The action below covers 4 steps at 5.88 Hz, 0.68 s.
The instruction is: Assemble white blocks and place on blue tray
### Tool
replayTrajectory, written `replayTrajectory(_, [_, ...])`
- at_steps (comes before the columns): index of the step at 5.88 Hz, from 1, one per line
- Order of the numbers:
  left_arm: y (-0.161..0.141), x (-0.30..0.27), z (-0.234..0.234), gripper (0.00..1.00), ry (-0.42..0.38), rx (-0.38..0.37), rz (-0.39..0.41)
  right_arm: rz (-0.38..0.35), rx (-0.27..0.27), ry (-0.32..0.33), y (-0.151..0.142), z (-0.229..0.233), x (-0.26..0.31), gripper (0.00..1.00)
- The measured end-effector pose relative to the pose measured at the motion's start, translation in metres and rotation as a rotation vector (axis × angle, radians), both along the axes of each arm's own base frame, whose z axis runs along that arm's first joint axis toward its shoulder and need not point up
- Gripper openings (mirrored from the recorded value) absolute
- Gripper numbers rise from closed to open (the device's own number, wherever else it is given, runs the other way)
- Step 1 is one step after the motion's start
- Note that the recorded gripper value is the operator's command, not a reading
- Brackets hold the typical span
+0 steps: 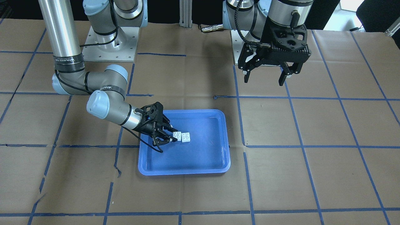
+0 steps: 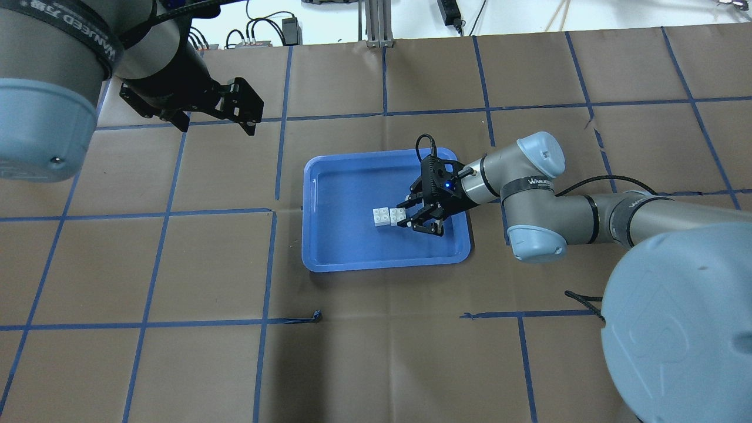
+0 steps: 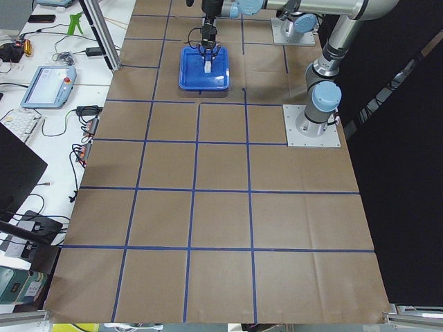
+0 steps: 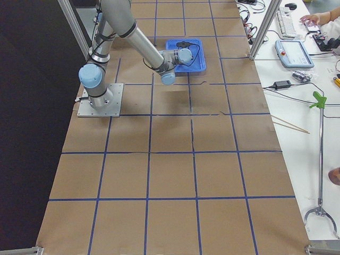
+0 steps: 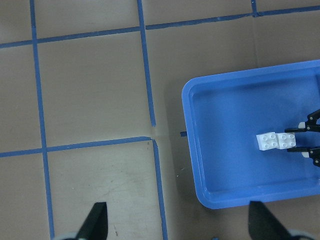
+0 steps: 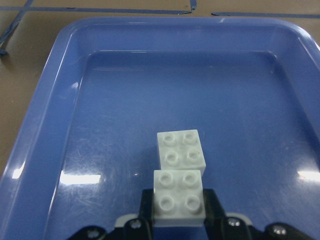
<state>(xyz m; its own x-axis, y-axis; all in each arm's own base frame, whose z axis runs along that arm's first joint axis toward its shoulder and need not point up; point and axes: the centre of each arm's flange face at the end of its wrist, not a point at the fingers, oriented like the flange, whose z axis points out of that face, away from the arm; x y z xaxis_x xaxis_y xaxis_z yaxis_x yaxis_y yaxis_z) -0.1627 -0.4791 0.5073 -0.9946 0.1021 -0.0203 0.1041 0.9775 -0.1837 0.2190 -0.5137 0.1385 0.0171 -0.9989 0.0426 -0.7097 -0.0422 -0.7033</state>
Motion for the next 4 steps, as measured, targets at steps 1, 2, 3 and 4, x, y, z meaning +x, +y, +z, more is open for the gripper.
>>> replayTrajectory(1, [0.0, 0.0003, -0.0001, 1.0, -0.001, 0.0, 0.001, 0.002, 0.0, 0.0, 0.0004, 0.0, 0.0011, 0.33])
replayTrajectory(2, [0.0001, 0.0006, 0.0, 1.0, -0.002, 0.001, 0.001, 0.003, 0.001, 0.0, 0.0006, -0.0001, 0.0013, 0.33])
replayTrajectory(3, [0.0004, 0.0007, 0.0003, 1.0, -0.003, 0.0, 0.001, 0.003, 0.002, 0.0, 0.0008, -0.0002, 0.0015, 0.33])
replayTrajectory(4, [0.0003, 0.0007, 0.0003, 1.0, -0.003, 0.0, 0.001, 0.0, 0.005, 0.0, 0.0007, -0.0002, 0.0015, 0.33])
